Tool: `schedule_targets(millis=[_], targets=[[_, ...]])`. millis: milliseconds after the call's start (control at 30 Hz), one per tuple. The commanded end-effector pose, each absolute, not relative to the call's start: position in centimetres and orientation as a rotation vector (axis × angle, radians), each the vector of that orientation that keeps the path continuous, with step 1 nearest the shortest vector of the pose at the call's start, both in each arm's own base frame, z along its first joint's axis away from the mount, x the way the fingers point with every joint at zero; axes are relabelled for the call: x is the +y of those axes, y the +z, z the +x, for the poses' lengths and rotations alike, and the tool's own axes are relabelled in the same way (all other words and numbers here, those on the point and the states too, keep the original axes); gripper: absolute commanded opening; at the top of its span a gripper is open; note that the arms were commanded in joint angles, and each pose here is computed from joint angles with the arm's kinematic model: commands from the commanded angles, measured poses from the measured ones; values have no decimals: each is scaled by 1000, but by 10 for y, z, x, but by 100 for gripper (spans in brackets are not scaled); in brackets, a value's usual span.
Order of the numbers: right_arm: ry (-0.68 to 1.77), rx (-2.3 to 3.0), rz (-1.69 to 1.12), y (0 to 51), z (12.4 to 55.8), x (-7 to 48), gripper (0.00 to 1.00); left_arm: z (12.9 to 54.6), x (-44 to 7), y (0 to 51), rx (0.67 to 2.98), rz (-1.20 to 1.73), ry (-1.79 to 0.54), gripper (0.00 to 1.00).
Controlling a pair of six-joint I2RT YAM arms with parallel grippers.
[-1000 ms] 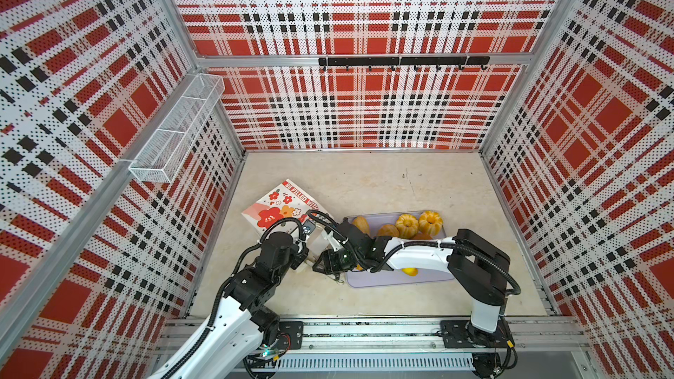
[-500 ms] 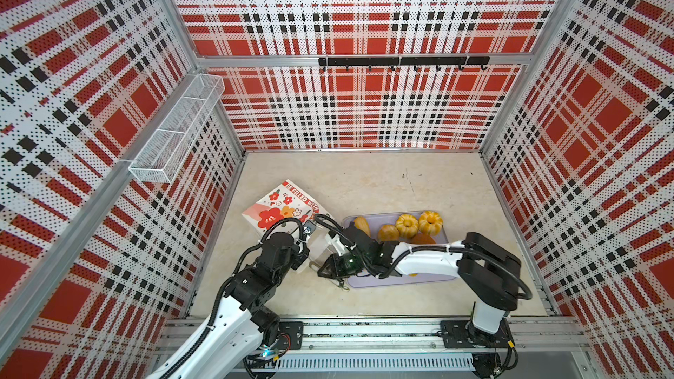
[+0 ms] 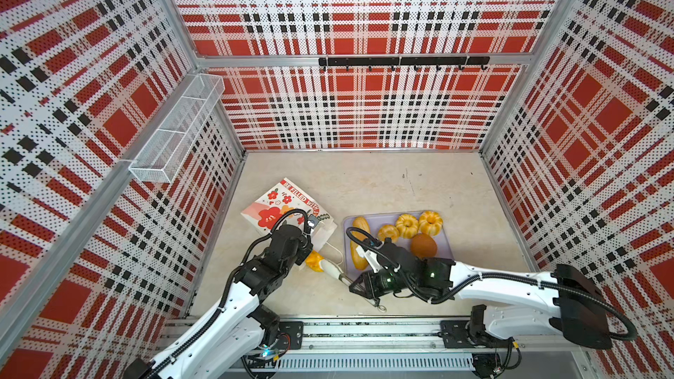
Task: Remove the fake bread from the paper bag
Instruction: 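Pull the orange twisted roll out of the bag over the tray, then lower the orange twisted roll onto the tray and open the tongs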
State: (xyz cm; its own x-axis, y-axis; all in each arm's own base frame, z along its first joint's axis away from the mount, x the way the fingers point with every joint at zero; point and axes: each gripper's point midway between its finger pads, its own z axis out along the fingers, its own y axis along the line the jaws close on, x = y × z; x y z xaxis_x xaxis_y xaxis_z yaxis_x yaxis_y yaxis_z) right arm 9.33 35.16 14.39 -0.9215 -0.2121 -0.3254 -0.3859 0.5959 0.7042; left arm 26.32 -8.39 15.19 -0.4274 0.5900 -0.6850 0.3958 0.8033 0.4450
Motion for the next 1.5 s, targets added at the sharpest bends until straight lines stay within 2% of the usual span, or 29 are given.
schedule_targets(millis=[0, 500, 833, 1133, 1467], targets=[[1218, 2558, -486, 161, 95, 342, 0, 280, -77, 178, 2036, 592, 283, 0], [1115, 2502, -432, 205, 74, 274, 0, 306, -59, 178, 2059, 491, 363, 0], [842, 2449, -77, 216, 105, 186, 0, 299, -55, 175, 2068, 458, 320, 0], [613, 2507, 29, 179, 119, 183, 0, 277, -69, 180, 2034, 486, 162, 0], [647, 2569, 39, 142, 111, 228, 0, 267, -69, 177, 2033, 519, 170, 0]])
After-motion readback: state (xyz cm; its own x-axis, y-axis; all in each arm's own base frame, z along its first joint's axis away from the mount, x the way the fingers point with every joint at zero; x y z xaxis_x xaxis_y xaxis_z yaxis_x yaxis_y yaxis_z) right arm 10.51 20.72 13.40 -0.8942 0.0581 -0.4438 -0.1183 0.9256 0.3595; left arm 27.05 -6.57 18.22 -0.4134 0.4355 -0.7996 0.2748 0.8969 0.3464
